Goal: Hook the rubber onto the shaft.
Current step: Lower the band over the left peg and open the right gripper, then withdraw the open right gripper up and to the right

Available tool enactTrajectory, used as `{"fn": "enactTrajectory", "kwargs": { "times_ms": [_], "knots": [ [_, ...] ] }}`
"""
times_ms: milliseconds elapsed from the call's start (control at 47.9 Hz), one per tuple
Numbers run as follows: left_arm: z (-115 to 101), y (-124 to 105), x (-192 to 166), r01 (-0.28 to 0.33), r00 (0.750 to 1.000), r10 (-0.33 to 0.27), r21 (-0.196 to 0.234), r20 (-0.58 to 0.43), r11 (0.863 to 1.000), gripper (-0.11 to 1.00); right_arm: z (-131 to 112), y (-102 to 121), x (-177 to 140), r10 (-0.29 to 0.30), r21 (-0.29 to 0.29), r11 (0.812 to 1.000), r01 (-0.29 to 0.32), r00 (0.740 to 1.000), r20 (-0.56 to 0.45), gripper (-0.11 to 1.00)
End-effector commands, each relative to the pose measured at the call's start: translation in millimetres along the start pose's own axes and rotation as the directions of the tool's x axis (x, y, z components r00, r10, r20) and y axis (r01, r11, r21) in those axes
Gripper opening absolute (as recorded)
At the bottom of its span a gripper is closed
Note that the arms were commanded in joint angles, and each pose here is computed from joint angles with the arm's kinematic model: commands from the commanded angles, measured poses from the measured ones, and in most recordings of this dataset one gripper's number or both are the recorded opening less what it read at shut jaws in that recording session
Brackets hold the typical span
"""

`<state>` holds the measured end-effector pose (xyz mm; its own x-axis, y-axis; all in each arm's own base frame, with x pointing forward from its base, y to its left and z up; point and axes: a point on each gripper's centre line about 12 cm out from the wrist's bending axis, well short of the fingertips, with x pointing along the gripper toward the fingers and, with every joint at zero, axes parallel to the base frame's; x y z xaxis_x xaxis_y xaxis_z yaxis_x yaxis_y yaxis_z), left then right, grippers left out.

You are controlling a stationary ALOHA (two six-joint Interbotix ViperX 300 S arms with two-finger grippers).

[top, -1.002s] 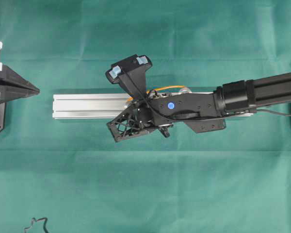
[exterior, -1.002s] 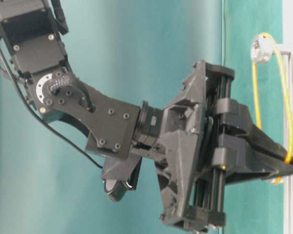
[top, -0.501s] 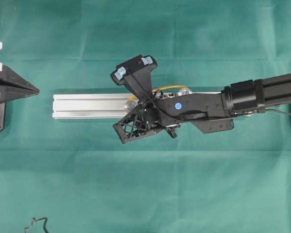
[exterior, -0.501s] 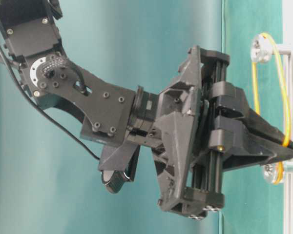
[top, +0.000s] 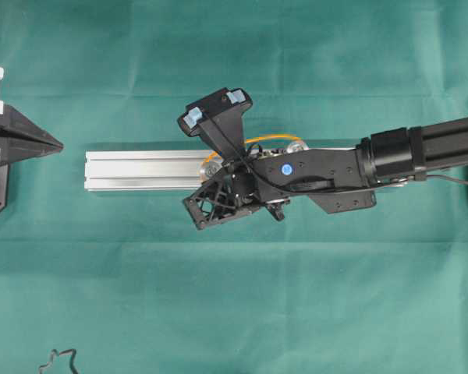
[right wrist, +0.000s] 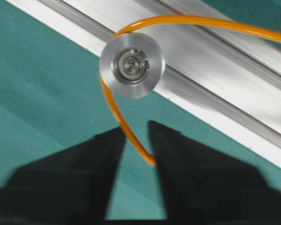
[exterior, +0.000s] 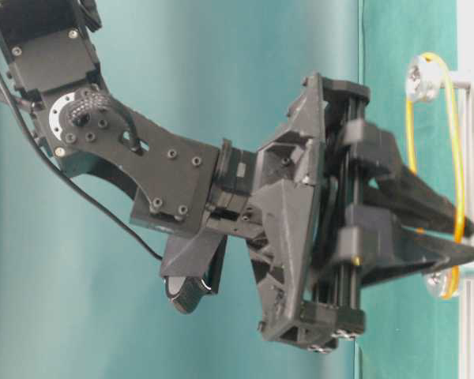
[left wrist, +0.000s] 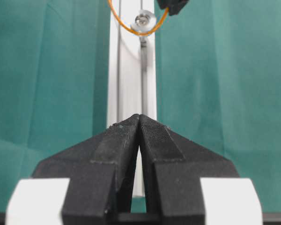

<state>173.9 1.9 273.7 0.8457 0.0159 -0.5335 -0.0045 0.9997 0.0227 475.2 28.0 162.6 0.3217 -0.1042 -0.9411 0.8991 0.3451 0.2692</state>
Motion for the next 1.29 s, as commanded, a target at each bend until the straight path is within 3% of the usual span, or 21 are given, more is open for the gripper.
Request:
{"fn": "enactTrajectory", "kwargs": {
  "times_ms": [0,63,125,522,731,1273],
  "knots": [
    [12,1,-4,-0.004,0.999,0.004,-0.001,0.032,1.000,0.00,6,7,-23,0.052,0.001,0.999,-0.052,0.998,0.020,0.61],
    [12,1,-4,-0.004,0.999,0.004,-0.001,0.032,1.000,0.00,6,7,-23,0.051,-0.002,0.999,-0.051,0.998,0.024,0.78],
    [12,1,-4,-0.004,0.999,0.004,-0.001,0.032,1.000,0.00,7,7,-24,0.052,-0.006,0.999,-0.052,0.998,0.029,0.84],
    [12,1,-4,-0.004,1.000,0.004,-0.001,0.031,1.000,0.00,10,7,-32,0.066,-0.019,0.998,-0.065,0.997,0.048,0.81],
    [12,1,-4,-0.004,0.999,0.004,-0.001,0.032,1.000,0.00,13,9,-55,0.094,-0.033,0.995,-0.093,0.994,0.058,0.80],
    [12,1,-4,-0.004,0.999,0.004,-0.001,0.034,1.000,0.00,24,-7,-136,0.082,-0.062,0.995,-0.077,0.994,0.079,0.80]
  ]
}}
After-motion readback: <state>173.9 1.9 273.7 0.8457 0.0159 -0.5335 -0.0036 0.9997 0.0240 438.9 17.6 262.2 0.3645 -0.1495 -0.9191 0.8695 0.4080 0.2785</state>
